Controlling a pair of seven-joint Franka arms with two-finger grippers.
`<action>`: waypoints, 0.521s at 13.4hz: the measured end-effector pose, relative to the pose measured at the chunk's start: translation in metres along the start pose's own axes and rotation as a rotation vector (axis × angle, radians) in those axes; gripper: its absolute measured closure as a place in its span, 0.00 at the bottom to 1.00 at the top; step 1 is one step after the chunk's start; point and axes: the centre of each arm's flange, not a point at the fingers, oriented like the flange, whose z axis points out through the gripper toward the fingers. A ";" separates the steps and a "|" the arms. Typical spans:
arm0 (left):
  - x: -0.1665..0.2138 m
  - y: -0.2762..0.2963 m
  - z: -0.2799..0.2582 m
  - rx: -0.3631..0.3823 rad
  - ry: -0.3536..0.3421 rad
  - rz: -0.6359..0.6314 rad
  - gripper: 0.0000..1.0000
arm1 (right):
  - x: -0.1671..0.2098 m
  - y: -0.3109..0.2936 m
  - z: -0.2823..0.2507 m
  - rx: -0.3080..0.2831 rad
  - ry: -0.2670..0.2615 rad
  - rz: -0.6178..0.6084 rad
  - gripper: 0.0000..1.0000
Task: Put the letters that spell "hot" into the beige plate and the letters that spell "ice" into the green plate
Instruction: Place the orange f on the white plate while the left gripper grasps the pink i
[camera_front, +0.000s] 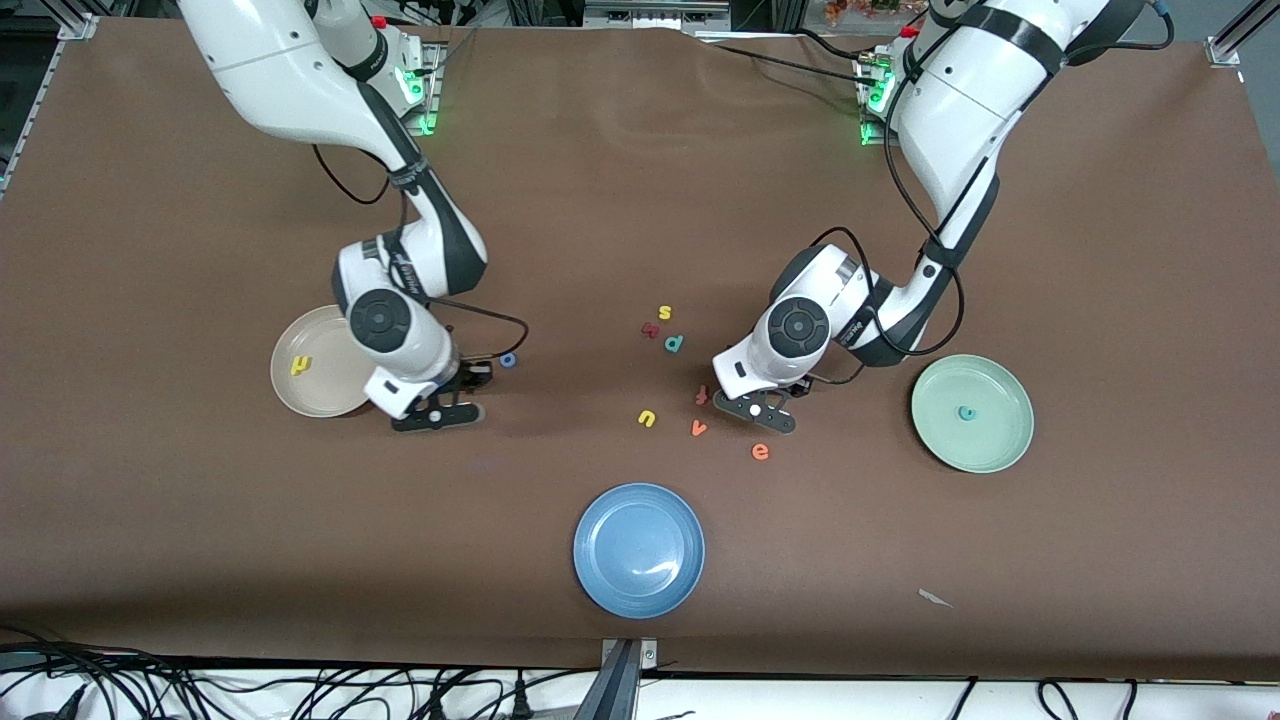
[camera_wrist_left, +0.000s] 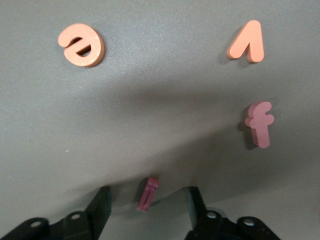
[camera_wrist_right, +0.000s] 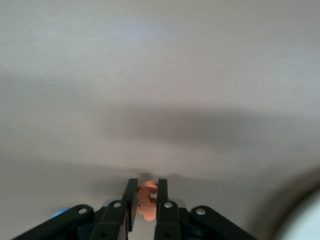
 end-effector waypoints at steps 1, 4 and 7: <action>0.000 0.000 -0.001 0.001 0.001 -0.001 0.41 | 0.002 0.023 -0.012 -0.019 -0.011 -0.006 0.81; 0.000 -0.001 -0.001 0.002 -0.001 -0.008 0.47 | -0.004 0.089 -0.043 -0.062 -0.080 0.015 0.81; 0.000 -0.001 -0.002 0.003 -0.001 -0.021 0.56 | -0.020 0.156 -0.049 -0.090 -0.162 0.055 0.81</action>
